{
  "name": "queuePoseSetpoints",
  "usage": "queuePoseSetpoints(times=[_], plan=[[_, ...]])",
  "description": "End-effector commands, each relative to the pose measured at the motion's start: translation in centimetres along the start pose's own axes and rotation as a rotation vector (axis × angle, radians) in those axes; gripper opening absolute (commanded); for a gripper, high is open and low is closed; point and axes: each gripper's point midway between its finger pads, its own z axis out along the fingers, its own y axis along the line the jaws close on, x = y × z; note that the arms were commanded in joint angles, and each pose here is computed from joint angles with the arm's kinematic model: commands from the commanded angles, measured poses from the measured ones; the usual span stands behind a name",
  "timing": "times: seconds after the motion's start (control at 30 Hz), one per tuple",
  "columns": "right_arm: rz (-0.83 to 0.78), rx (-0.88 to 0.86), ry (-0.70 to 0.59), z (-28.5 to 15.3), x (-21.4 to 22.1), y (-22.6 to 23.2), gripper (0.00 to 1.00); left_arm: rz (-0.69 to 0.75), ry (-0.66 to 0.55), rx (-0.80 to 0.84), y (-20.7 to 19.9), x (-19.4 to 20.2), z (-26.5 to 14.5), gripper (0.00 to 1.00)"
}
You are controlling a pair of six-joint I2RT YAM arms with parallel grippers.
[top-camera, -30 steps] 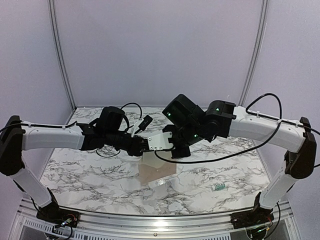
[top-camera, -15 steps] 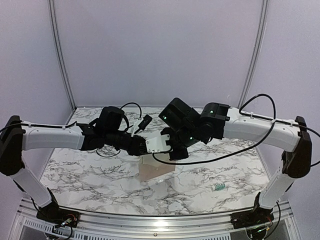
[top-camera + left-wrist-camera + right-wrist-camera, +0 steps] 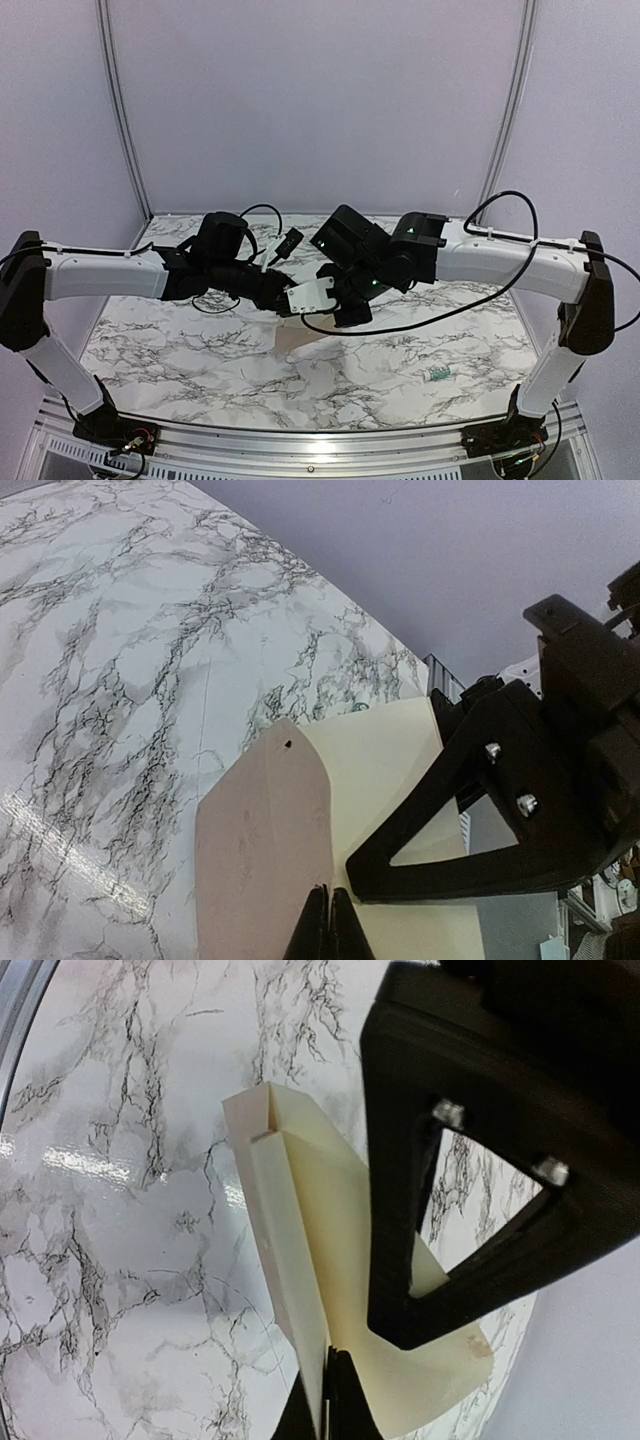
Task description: Place the letter into the envelope and seal it
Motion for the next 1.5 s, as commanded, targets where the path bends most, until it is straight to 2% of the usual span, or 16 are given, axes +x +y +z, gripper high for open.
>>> queuePoseSetpoints(times=[0.0, 0.3, 0.5, 0.6, 0.9, 1.2, 1.47], plan=[[-0.007, -0.025, -0.003, 1.4, -0.3, 0.9, 0.0, 0.008, -0.004, 0.031, -0.1, 0.0, 0.2, 0.0], [0.001, -0.043, -0.059, 1.5, -1.3, 0.9, 0.0, 0.03, 0.018, 0.101, -1.3, 0.4, 0.0, 0.0], [0.02, -0.031, -0.152, -0.7, -2.8, -0.4, 0.0, 0.043, 0.044, 0.117, -1.3, 1.1, -0.2, 0.0], [0.029, -0.026, -0.157, -1.3, -2.6, -1.0, 0.0, 0.054, 0.042, 0.12, -1.3, 1.2, -0.7, 0.0], [0.083, -0.081, -0.165, -0.1, -1.0, -0.8, 0.0, 0.059, 0.032, 0.15, -1.7, 1.3, -1.2, 0.0], [0.084, -0.103, -0.224, 0.1, -1.4, -0.6, 0.0, 0.056, 0.036, 0.15, -1.5, 1.6, -1.2, 0.0], [0.081, -0.12, -0.224, 1.5, -1.7, -0.4, 0.0, 0.054, 0.04, 0.145, -1.3, 1.9, -1.2, 0.0]])
